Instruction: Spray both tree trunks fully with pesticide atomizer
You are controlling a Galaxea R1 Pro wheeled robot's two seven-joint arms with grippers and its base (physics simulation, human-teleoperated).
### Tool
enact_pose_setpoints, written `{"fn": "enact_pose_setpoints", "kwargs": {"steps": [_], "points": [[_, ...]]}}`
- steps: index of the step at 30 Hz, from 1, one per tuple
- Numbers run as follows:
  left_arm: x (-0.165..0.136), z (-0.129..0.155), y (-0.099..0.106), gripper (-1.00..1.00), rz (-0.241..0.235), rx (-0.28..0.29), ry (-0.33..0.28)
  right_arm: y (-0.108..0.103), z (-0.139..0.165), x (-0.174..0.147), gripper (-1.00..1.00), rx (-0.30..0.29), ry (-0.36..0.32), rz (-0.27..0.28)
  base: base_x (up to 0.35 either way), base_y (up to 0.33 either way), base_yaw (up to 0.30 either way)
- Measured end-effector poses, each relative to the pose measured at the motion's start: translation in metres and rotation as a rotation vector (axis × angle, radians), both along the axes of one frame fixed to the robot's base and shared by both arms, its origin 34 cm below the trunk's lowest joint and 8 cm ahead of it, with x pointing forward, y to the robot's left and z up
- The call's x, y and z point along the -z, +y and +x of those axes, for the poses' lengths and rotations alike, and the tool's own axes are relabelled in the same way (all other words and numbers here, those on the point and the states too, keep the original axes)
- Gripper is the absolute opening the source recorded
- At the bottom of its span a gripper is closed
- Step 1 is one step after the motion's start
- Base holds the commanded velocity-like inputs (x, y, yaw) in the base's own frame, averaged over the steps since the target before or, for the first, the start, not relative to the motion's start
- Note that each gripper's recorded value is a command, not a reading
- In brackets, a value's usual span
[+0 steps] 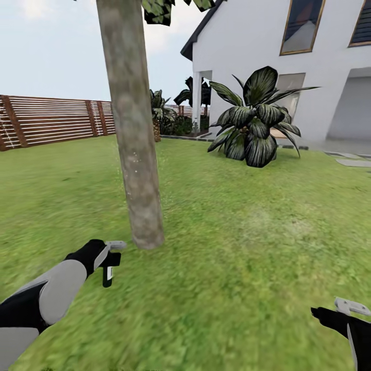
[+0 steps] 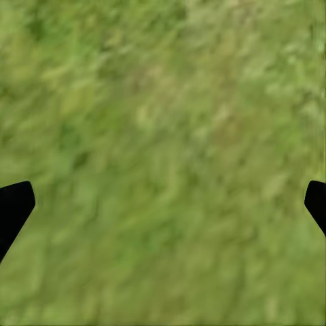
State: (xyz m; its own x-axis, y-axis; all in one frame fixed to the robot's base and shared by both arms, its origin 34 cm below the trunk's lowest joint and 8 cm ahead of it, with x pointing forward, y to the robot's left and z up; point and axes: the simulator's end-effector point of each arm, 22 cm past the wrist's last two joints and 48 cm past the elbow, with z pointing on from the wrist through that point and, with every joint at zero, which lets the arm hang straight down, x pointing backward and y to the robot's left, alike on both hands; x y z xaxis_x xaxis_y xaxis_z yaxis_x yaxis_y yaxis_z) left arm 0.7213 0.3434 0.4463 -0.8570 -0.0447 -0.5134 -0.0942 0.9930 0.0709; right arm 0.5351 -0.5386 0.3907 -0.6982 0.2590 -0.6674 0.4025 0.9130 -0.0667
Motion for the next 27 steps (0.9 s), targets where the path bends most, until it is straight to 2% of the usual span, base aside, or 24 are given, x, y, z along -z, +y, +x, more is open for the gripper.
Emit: {"fn": "enact_pose_setpoints", "kwargs": {"steps": [3, 10, 16, 27], "points": [[0.0005, -0.0001, 0.0000, -1.00, 0.000, 0.000, -0.001, 0.0006, 0.0001, 0.0001, 1.00, -0.001, 0.000, 0.001, 0.010, -0.059, 0.123], [0.0006, -0.0002, -0.0001, -1.00, -0.001, 0.000, -0.002, 0.0018, 0.0002, 0.0006, 1.00, -0.001, 0.000, 0.002, 0.050, -0.266, 0.058], [0.0003, -0.0001, 0.0001, -1.00, -0.001, -0.001, -0.002, 0.0022, 0.0002, 0.0007, 1.00, -0.001, 0.001, 0.002, 0.068, -0.294, 0.242], [-0.0010, 0.0018, 0.0001, -1.00, 0.001, 0.001, -0.012, 0.0022, 0.0001, 0.0009, 1.00, -0.001, 0.002, 0.001, 0.213, -0.269, 0.235]]}}
